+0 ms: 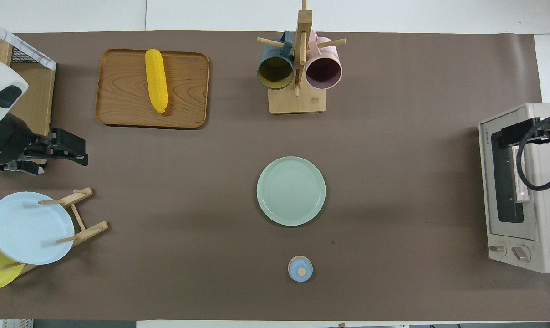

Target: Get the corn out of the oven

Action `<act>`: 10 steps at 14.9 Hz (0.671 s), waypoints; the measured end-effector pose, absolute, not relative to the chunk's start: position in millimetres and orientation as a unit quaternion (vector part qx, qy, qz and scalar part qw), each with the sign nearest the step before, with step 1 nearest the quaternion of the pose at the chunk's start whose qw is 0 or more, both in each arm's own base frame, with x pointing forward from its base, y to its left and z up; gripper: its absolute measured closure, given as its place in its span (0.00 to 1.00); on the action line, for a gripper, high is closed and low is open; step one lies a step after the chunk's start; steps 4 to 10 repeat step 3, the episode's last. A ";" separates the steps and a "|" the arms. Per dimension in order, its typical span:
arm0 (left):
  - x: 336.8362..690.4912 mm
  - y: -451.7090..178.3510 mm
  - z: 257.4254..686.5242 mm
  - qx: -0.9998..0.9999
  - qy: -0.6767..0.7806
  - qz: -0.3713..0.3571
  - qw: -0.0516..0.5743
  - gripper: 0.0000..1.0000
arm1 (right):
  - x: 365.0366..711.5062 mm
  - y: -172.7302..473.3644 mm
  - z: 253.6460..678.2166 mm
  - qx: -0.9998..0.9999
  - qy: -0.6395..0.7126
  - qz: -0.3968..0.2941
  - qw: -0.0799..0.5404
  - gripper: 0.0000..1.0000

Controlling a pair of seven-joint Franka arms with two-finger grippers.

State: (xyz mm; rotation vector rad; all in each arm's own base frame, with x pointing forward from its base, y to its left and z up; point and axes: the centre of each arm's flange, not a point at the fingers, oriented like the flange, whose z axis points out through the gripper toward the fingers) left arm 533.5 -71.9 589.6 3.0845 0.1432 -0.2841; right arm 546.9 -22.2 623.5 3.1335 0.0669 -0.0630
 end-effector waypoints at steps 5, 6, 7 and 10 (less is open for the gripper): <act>533.9 -73.9 588.0 0.994 0.044 -0.093 0.020 0.00 | 546.9 -22.2 623.5 1.000 0.021 -0.020 0.003 0.00; 533.9 -73.9 588.0 0.994 0.044 -0.093 0.020 0.00 | 546.9 -22.2 623.5 1.000 0.021 -0.020 0.003 0.00; 533.9 -73.9 588.0 0.994 0.044 -0.093 0.020 0.00 | 546.9 -22.2 623.5 1.000 0.021 -0.020 0.003 0.00; 533.9 -73.9 588.0 0.994 0.044 -0.093 0.020 0.00 | 546.9 -22.2 623.5 1.000 0.021 -0.020 0.003 0.00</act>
